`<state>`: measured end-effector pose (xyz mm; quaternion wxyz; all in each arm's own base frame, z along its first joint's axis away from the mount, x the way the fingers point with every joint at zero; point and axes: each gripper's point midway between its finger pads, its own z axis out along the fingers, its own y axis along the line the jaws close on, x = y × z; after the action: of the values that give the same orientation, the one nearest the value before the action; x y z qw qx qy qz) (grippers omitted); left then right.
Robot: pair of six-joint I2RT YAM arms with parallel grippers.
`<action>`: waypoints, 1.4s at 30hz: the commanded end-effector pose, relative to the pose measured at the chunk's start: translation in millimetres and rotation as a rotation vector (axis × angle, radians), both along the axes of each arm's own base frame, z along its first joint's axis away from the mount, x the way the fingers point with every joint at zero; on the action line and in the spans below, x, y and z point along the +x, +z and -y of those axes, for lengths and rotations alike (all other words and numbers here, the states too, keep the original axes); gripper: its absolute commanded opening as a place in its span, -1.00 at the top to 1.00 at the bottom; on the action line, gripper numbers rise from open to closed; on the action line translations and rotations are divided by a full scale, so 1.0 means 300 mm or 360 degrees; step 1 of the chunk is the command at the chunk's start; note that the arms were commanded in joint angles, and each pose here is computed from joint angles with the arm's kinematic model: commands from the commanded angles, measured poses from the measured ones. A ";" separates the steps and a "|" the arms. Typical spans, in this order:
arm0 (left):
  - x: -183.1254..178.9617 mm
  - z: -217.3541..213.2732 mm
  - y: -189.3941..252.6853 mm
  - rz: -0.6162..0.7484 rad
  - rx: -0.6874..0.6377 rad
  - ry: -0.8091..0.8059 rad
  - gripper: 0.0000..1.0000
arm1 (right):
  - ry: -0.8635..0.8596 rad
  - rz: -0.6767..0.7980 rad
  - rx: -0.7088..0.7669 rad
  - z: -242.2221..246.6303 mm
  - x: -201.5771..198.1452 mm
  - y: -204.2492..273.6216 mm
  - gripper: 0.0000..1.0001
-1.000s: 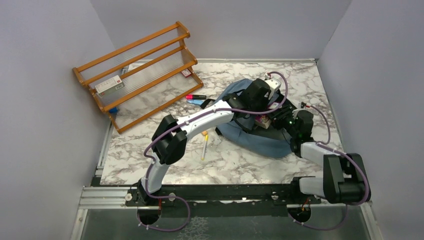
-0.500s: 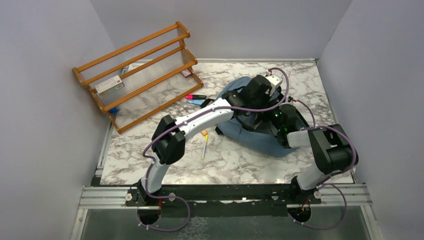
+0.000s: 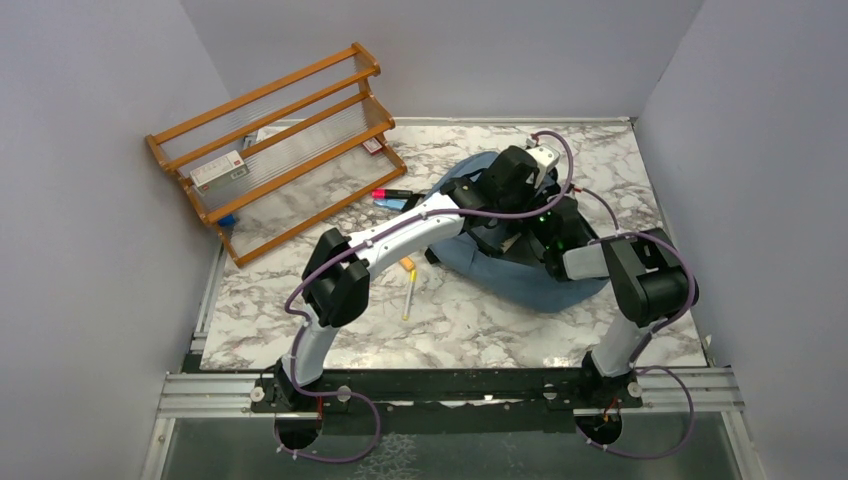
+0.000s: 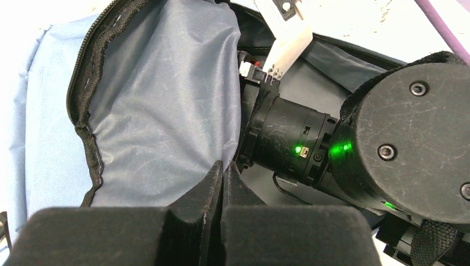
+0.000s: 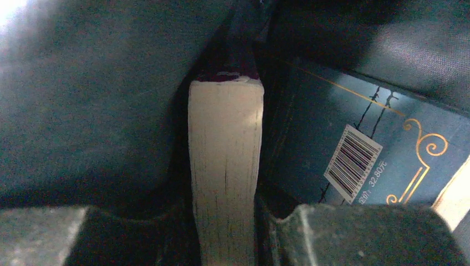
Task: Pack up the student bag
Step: Place the book in the student bag.
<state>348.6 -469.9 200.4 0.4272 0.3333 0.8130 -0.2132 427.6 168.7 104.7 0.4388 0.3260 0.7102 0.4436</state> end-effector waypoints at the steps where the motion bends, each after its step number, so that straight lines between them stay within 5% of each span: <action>1: -0.042 0.035 0.031 -0.0029 -0.0073 -0.0102 1.00 | -0.0024 0.0030 -0.0140 0.009 0.032 0.003 0.33; 3: -0.039 0.032 0.021 -0.0035 -0.0065 -0.0098 1.00 | -0.0025 0.0031 -0.0175 0.014 0.031 0.017 0.24; 6: -0.033 0.027 0.016 -0.0039 -0.0062 -0.0092 1.00 | -0.0036 0.0026 -0.0230 0.026 0.028 0.038 -0.20; 13: -0.022 0.012 -0.005 -0.0053 -0.0044 -0.0074 1.00 | -0.0067 -0.0008 -0.0316 0.057 -0.005 0.076 -0.40; 30: -0.032 -0.021 -0.028 -0.0079 -0.0058 -0.0057 1.00 | -0.0199 -0.0084 -0.0786 0.231 -0.180 0.168 -0.61; 42: -0.089 0.004 -0.074 -0.0191 -0.0123 -0.0150 0.92 | -0.0142 -0.0212 -0.0962 0.325 -0.465 0.252 -0.62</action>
<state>290.3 -496.6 220.0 0.3755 0.3659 0.7787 -0.3446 311.1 56.3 134.9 0.4661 0.2734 0.8334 0.1164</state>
